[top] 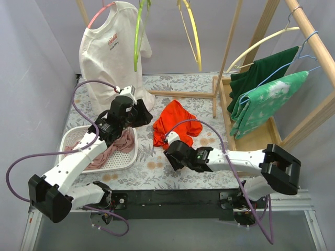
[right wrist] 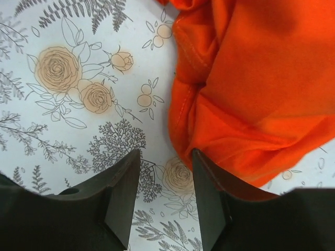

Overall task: Place the t-shirt on the hanger
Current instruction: Place the T-shirt at the center of the board.

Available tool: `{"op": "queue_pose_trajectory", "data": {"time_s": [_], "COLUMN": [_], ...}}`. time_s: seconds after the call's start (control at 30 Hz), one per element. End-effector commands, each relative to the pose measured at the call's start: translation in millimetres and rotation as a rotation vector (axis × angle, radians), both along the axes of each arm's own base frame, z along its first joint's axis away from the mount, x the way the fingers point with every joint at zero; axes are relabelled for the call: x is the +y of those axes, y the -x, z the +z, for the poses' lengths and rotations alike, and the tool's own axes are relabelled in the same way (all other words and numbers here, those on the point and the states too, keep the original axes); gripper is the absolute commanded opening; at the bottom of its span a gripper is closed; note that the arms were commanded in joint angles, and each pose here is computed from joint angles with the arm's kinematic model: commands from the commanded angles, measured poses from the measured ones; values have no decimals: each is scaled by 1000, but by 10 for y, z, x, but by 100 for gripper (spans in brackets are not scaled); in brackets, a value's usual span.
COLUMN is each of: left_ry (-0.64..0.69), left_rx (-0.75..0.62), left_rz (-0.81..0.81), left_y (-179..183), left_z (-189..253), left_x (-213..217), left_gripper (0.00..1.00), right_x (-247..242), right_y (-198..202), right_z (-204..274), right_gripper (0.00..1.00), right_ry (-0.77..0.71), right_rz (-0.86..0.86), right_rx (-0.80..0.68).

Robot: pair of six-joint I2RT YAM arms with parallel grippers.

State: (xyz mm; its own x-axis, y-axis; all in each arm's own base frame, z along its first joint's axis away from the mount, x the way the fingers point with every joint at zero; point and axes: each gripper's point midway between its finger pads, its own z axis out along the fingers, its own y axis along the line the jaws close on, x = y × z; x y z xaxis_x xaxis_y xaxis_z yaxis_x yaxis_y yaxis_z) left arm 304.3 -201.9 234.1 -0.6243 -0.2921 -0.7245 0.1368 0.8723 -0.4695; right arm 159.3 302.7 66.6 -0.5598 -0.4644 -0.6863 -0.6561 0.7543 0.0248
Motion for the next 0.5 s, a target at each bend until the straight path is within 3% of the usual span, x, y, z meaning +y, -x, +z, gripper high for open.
{"op": "queue_pose_trajectory", "data": {"time_s": [0.0, 0.07, 0.2, 0.27, 0.4, 0.47], "left_ry": [-21, -8, 37, 51, 65, 83], "left_rx": [53, 57, 96, 112, 145, 159], "left_rz": [-4, -17, -90, -107, -148, -188], "left_y": [171, 193, 285, 313, 363, 412], "left_z": [-175, -192, -277, -348, -498, -564], "left_x": [95, 69, -70, -107, -182, -256], "left_gripper": [43, 44, 47, 48, 48, 47], "right_x": [334, 336, 172, 100, -101, -161], "right_y": [-113, -136, -273, -313, -440, -522], "right_z": [36, -36, -182, -191, -118, 141], "right_gripper": [51, 51, 63, 61, 4, 1], "right_ry": [-36, -19, 18, 22, 46, 20], "right_rz": [23, 11, -75, -102, -172, -208], "right_rx": [-15, -5, 9, 4, -7, -47]}}
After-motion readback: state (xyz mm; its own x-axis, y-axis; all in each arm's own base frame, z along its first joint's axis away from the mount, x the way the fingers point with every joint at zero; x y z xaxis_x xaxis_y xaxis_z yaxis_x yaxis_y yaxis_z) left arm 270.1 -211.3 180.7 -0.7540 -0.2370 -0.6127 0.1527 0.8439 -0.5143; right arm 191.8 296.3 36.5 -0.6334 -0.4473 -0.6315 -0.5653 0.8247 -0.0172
